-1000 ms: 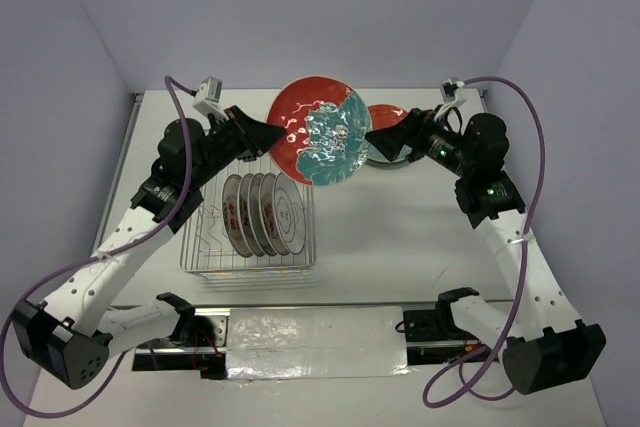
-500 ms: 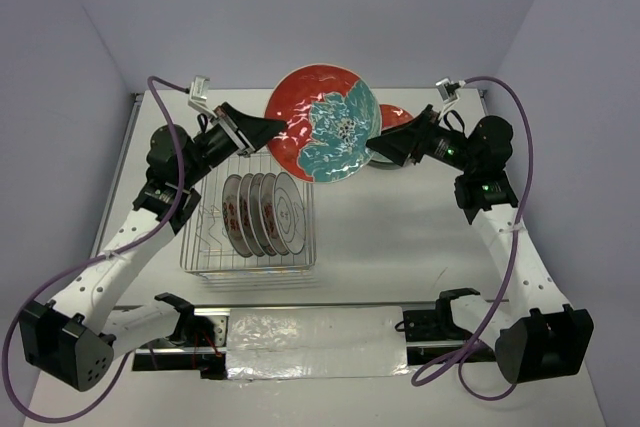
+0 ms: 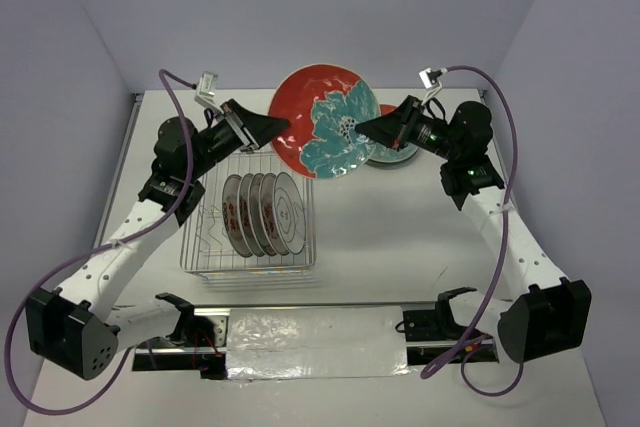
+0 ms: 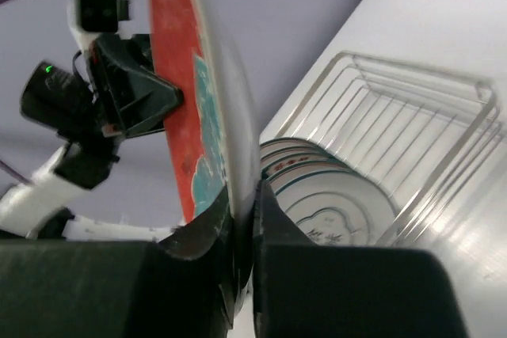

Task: Unload the plates from the dish rack

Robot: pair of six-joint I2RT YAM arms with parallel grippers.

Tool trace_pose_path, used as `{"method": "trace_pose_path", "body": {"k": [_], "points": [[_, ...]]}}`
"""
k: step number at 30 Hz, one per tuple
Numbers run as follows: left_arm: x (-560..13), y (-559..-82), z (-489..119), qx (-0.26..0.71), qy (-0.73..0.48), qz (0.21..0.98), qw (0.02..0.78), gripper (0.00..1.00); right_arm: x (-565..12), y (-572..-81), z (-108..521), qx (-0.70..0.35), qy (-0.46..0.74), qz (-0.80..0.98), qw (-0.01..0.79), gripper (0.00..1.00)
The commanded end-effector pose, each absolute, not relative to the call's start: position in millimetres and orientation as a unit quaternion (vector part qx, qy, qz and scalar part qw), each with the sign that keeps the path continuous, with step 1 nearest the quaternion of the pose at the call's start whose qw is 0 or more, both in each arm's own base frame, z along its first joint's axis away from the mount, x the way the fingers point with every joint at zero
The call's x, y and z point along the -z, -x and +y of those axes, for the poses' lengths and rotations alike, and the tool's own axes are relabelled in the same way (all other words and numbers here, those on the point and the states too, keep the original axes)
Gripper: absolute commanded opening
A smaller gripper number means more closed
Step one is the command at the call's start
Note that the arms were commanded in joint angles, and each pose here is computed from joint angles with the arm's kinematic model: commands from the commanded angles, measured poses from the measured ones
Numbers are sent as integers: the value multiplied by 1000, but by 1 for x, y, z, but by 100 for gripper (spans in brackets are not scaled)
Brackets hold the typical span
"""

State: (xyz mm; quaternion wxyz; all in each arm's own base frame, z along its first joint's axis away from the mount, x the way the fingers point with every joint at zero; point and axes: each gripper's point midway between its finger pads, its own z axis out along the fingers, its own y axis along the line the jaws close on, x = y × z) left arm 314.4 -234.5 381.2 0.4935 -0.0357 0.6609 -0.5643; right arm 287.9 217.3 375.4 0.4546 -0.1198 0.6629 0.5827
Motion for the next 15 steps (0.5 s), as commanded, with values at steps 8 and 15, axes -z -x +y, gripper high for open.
{"method": "trace_pose_path", "body": {"k": [8, 15], "points": [[-448, -311, -154, 306, 84, 710, 629, 99, -351, -364, 116, -431, -160, 715, 527, 0], [-451, -246, -67, 157, 107, 722, 665, 99, -291, -435, 47, -388, -241, 729, 511, 0]]}}
